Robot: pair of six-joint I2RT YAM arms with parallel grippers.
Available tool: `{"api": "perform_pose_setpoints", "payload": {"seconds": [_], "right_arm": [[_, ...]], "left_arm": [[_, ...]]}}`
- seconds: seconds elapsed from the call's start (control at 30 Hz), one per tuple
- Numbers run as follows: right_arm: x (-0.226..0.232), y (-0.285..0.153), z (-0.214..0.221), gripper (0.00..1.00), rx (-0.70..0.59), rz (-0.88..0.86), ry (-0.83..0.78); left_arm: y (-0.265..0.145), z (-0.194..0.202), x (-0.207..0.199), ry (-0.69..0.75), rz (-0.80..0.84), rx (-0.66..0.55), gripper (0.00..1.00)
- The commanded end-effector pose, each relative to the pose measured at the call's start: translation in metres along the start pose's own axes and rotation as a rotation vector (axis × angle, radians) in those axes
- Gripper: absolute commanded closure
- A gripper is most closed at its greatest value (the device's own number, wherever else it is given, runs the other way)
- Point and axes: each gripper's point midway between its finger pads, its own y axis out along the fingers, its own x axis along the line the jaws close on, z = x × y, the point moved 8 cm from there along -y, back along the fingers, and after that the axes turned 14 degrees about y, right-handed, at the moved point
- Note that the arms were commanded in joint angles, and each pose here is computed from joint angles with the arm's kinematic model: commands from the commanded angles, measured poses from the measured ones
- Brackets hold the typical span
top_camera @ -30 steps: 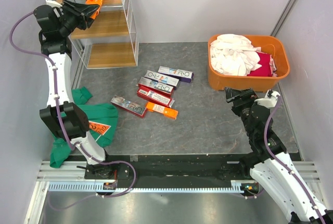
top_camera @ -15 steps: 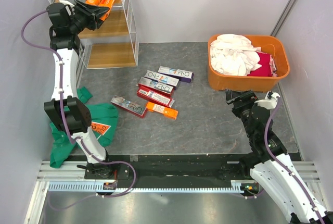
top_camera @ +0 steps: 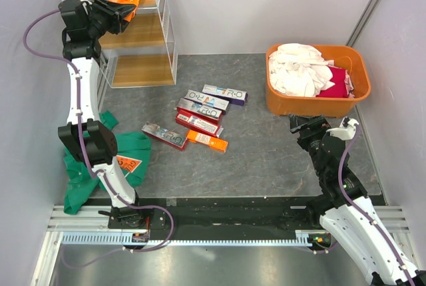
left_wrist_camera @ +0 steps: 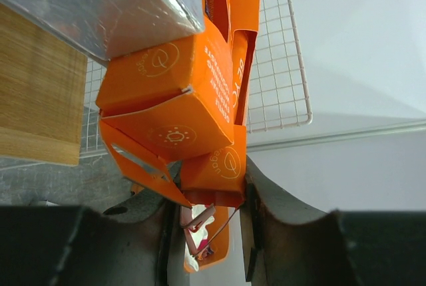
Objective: Place and organize the toothpastes onto the shelf
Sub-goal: Place the toothpaste on the shelf.
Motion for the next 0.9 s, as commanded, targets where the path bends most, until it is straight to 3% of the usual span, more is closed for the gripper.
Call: {"api": "perform_pose_setpoints", "payload": {"seconds": [0.0, 0.37, 0.47, 0.57, 0.6, 0.7, 0.87], "right_arm": [[-0.002, 0.001, -0.001, 0.14, -0.014, 0.011, -0.011], [-0.002, 0.001, -0.001, 0.14, -0.012, 0.012, -0.024], [-0.002, 0.000, -0.002, 0.14, -0.017, 0.015, -0.028], [-0.003, -0.001, -0.002, 0.14, -0.017, 0.020, -0.032], [-0.004, -0.001, -0.002, 0.14, -0.016, 0.023, -0.035], [-0.004, -0.001, -0.002, 0.14, -0.016, 0.024, -0.033], [-0.004, -0.001, -0.002, 0.14, -0.013, 0.029, -0.033]], "left_arm": [[0.004, -0.014, -0.005, 0.017, -0.022, -0.082, 0.67], [0.030, -0.007, -0.014, -0.033, -0.044, -0.143, 0.65], [0.031, -0.009, -0.015, -0.031, -0.062, -0.174, 0.59], [0.028, -0.012, -0.019, -0.024, -0.065, -0.200, 0.48], [0.028, -0.011, -0.020, -0.025, -0.062, -0.198, 0.34], [0.027, -0.011, -0.024, -0.018, -0.045, -0.191, 0.13], [0.023, -0.001, -0.023, -0.002, -0.018, -0.145, 0.05]]}}
